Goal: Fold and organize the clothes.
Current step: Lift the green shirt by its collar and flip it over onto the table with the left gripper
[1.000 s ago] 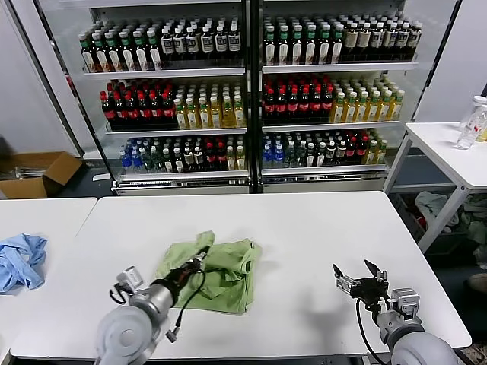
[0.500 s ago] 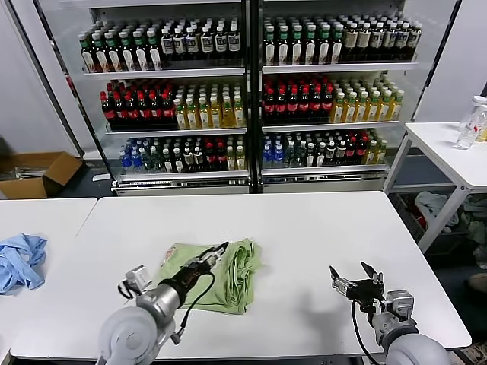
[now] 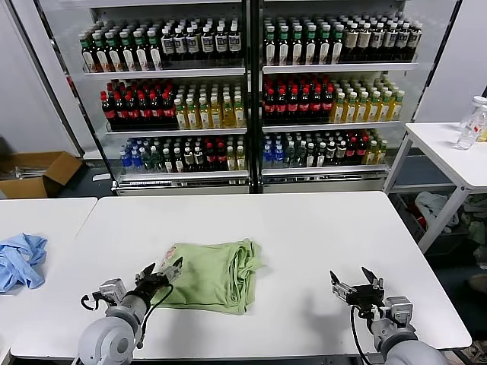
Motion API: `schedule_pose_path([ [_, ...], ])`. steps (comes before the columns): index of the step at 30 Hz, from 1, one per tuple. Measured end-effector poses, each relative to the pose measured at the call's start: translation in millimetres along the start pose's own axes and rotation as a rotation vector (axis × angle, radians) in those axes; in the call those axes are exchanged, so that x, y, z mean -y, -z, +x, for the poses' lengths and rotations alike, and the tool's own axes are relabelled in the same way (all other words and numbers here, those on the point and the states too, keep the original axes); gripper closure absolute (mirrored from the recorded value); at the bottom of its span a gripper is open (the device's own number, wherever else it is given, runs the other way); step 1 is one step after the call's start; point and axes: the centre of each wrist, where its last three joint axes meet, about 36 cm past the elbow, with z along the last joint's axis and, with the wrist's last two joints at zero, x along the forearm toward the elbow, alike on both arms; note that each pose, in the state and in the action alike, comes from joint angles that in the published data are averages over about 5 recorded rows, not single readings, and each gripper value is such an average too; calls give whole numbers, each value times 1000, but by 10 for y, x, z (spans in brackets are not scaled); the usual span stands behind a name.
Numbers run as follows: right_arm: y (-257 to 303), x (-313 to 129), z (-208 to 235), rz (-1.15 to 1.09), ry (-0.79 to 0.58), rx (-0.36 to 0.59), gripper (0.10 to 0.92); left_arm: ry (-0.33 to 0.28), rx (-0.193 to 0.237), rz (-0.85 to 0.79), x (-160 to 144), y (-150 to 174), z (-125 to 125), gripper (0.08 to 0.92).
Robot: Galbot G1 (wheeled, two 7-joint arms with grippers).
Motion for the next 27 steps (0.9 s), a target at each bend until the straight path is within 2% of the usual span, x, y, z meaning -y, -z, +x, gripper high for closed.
schedule_pose_path([
  [2,0,4,19,1,-3,1,200,1,-16,-10,-25,-20,-29,183],
  [5,7,16,49,6,-7,2,200,-9,-38,-10,-60,-17,-58,236],
  [18,33,35,150,12,-20,11,200,-129,-109,129,-263,58,-152,597],
  [27,54,43,202,17,-23,18,200,-194,-137,257,-361,32,-186,854],
])
